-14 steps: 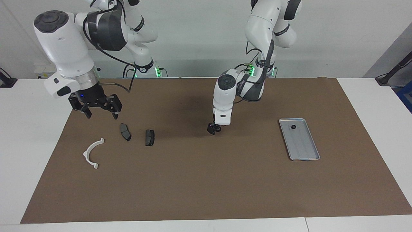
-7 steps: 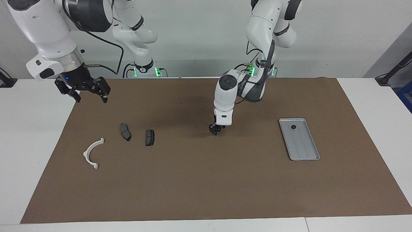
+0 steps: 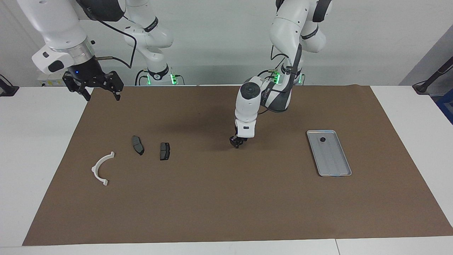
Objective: Pick bearing gear from pile to tray
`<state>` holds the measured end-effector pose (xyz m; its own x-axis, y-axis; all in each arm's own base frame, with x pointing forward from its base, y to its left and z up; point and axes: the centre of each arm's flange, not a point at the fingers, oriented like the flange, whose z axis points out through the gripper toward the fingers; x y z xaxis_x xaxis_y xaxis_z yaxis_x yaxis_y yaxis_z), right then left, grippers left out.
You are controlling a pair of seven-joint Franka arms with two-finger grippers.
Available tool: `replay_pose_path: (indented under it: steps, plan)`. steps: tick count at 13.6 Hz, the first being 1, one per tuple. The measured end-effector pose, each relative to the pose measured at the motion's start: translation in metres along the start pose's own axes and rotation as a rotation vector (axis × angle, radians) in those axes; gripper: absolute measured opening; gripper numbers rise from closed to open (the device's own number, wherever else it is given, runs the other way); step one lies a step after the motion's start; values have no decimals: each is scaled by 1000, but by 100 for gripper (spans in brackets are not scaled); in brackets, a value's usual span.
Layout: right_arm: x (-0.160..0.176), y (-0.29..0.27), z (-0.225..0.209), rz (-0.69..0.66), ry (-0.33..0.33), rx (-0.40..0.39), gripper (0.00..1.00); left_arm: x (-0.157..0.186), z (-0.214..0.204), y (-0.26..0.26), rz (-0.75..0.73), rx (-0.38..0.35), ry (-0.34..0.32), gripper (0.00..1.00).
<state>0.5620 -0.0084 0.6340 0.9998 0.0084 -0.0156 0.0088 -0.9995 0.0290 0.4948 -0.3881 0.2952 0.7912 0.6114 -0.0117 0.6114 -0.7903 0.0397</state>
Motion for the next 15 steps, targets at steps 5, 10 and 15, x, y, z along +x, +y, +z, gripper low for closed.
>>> replay_pose_path:
  steps: [5,10,15]
  plan:
    - [-6,-3,2,-5,-5,-2,100,-3,-1,0,4,2,-1,35]
    - [-6,-3,3,-5,-7,-2,100,23,-22,-4,-15,57,2,35]
    - [-8,-3,0,-4,-2,-2,100,180,-107,-98,86,76,-14,35]
